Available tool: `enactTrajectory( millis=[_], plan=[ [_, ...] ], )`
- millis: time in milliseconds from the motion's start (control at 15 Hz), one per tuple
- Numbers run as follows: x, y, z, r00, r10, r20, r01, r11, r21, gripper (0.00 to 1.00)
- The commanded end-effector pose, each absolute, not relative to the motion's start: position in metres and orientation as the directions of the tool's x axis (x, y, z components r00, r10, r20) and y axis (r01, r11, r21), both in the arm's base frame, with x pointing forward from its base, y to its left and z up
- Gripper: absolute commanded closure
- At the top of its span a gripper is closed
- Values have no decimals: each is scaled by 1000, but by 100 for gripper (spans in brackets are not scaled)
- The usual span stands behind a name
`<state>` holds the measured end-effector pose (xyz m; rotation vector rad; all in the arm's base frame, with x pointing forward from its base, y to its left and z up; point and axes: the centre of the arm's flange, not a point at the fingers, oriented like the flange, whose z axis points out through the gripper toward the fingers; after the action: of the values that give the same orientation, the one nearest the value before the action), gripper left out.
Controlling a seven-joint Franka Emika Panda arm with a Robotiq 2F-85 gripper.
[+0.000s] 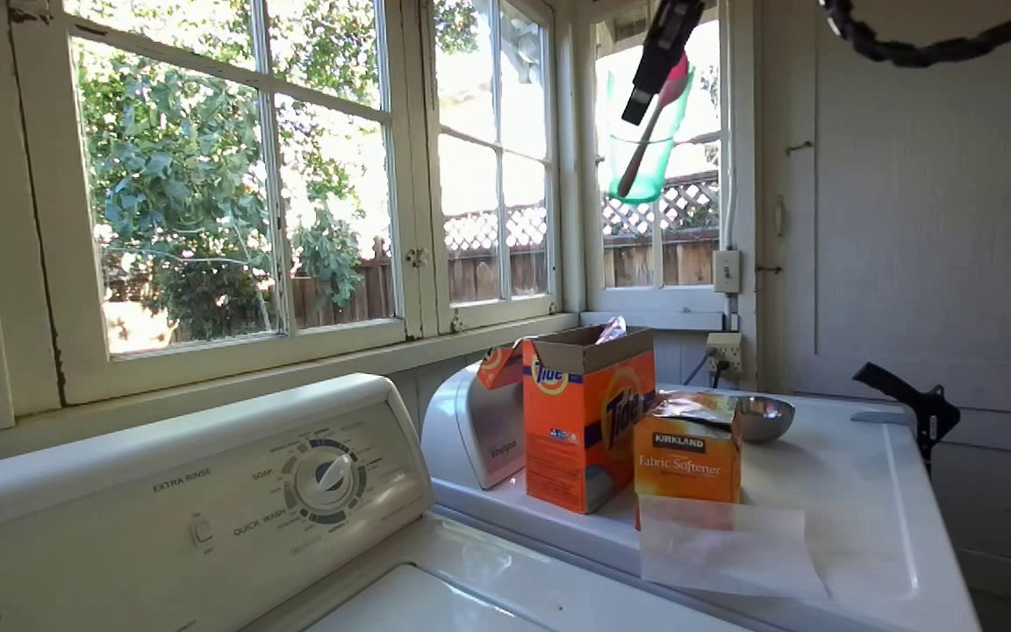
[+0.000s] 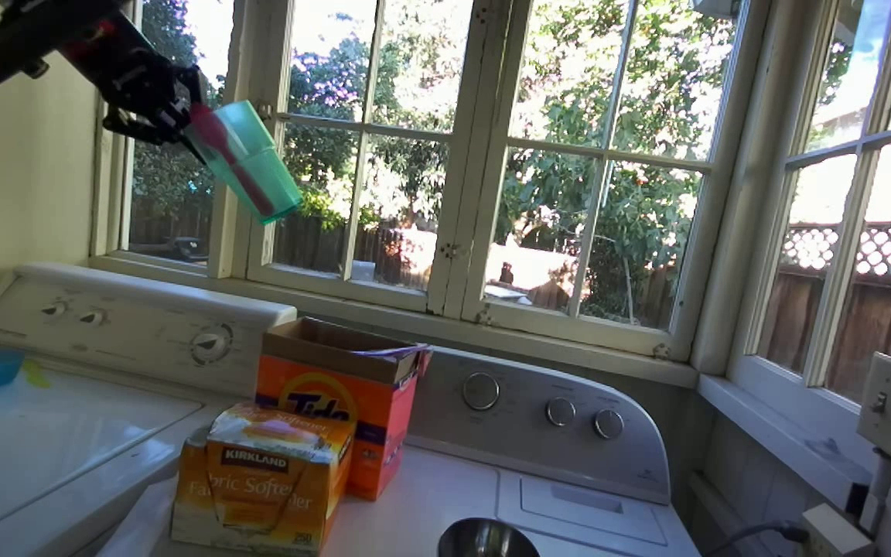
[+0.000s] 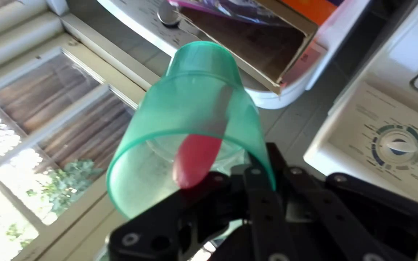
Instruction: Move the silver bowl and blue cup to the washing machine on the right
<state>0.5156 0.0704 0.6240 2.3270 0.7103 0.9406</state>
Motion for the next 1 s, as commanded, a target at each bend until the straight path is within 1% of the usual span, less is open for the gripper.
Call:
enactTrajectory(
  millis=[0, 200, 267, 400, 533, 733, 933],
  plan=[
    [505, 65, 623, 643, 611, 461, 223, -726, 651, 93],
    [489, 63, 617, 670, 579, 465, 168, -728, 664, 93],
    [489, 64, 616, 671, 576, 466, 166, -730, 663, 98],
    [507, 29, 603, 758, 503, 415, 150, -753, 640, 98],
    [511, -18, 586, 837, 407, 366, 112, -782, 613, 98],
    [514, -93, 551, 907, 264, 329, 70, -863, 500, 98],
    [522, -144, 520, 934, 133, 332, 11, -939, 344, 98]
  ],
)
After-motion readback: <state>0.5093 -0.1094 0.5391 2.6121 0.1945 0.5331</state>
